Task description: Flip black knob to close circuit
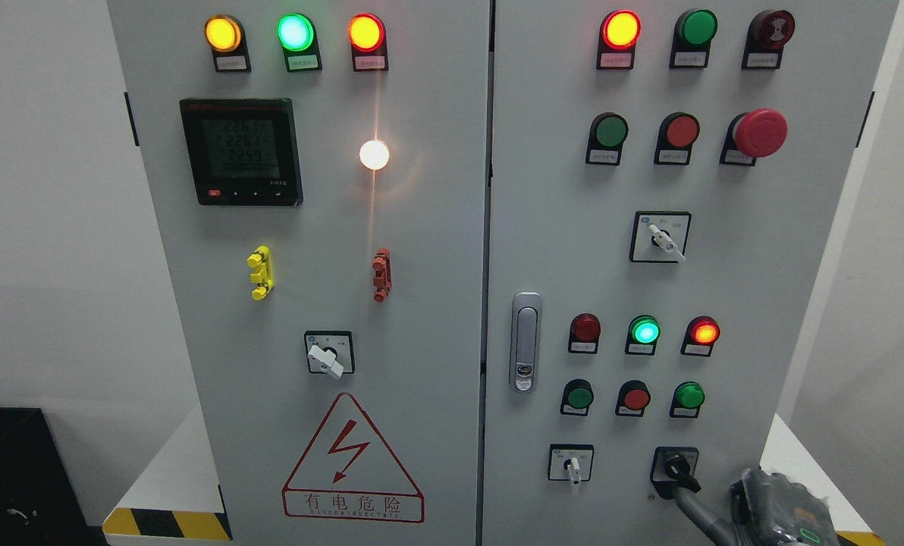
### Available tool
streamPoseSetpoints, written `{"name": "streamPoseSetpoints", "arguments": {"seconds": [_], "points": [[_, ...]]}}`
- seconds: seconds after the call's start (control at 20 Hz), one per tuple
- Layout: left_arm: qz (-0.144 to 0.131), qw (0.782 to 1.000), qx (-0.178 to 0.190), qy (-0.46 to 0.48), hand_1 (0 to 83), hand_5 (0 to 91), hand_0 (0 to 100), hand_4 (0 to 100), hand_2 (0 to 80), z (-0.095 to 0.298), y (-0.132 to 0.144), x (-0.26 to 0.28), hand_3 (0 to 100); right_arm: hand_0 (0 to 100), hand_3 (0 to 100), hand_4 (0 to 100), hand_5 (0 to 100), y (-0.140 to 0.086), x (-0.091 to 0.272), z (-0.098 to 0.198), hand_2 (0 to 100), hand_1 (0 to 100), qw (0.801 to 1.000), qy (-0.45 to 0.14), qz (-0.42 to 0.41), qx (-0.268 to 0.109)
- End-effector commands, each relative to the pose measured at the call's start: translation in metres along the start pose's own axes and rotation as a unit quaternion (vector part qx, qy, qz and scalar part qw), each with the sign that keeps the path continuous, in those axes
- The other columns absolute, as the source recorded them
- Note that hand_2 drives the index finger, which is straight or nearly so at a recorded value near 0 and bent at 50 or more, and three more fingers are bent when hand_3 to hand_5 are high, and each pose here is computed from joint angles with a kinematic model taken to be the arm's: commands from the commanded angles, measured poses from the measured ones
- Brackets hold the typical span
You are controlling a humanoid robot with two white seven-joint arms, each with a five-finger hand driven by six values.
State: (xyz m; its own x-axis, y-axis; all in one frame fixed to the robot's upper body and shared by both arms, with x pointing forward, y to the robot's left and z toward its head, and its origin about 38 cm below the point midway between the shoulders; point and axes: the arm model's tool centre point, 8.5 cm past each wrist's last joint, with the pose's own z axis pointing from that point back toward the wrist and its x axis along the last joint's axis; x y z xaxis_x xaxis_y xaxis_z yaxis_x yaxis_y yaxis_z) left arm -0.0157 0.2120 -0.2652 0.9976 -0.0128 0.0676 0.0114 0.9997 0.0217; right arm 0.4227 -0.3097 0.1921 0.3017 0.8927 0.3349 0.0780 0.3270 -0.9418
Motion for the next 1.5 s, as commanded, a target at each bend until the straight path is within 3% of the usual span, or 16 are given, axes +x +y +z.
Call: {"name": "streamPoseSetpoints", "arguments": {"seconds": [0.0, 0.4, 0.65, 0.7, 0.8, 0.85, 1.0, 1.1, 1.2, 1.45], "points": [[0.000, 1.000, 0.000, 0.000, 55.6, 0.0, 12, 0, 0.0, 0.000, 0.000, 0.000, 0, 0, 100, 93, 96, 0.007, 0.020, 0.012, 89, 0, 0.999, -0.033, -0.001, 0.004], [0.000, 1.000, 0.000, 0.000, 55.6, 0.0, 12, 0, 0.0, 0.000, 0.000, 0.000, 0, 0, 100, 91, 93, 0.024, 0.029, 0.032, 85, 0, 0.997, -0.070, -0.028, 0.025], [0.000, 1.000, 0.000, 0.000, 55.6, 0.0, 12, 0, 0.0, 0.000, 0.000, 0.000, 0, 0, 94, 81, 76, 0.025, 0.027, 0.054, 68, 0, 0.990, -0.102, -0.099, 0.021], [0.000, 1.000, 0.000, 0.000, 55.6, 0.0, 12, 0, 0.0, 0.000, 0.000, 0.000, 0, 0, 89, 79, 72, 0.023, 0.025, 0.059, 58, 0, 0.988, -0.107, -0.114, 0.017], [0.000, 1.000, 0.000, 0.000, 55.6, 0.0, 12, 0, 0.0, 0.000, 0.000, 0.000, 0, 0, 80, 74, 66, 0.021, 0.023, 0.069, 49, 0, 0.978, -0.124, -0.165, 0.021], [0.000, 1.000, 0.000, 0.000, 55.6, 0.0, 12, 0, 0.0, 0.000, 0.000, 0.000, 0, 0, 67, 65, 60, 0.020, 0.023, 0.075, 38, 0, 0.969, -0.137, -0.201, 0.028], [0.000, 1.000, 0.000, 0.000, 55.6, 0.0, 12, 0, 0.0, 0.000, 0.000, 0.000, 0, 0, 41, 43, 42, 0.027, 0.015, 0.087, 20, 0, 0.930, -0.165, -0.323, 0.060], [0.000, 1.000, 0.000, 0.000, 55.6, 0.0, 12, 0, 0.0, 0.000, 0.000, 0.000, 0, 0, 36, 38, 36, 0.021, 0.004, 0.092, 14, 0, 0.911, -0.169, -0.372, 0.058], [0.000, 1.000, 0.000, 0.000, 55.6, 0.0, 12, 0, 0.0, 0.000, 0.000, 0.000, 0, 0, 26, 28, 25, 0.021, -0.004, 0.098, 5, 0, 0.888, -0.174, -0.420, 0.065], [0.000, 1.000, 0.000, 0.000, 55.6, 0.0, 12, 0, 0.0, 0.000, 0.000, 0.000, 0, 0, 11, 9, 2, 0.016, -0.024, 0.116, 0, 0, 0.805, -0.194, -0.556, 0.078]]}}
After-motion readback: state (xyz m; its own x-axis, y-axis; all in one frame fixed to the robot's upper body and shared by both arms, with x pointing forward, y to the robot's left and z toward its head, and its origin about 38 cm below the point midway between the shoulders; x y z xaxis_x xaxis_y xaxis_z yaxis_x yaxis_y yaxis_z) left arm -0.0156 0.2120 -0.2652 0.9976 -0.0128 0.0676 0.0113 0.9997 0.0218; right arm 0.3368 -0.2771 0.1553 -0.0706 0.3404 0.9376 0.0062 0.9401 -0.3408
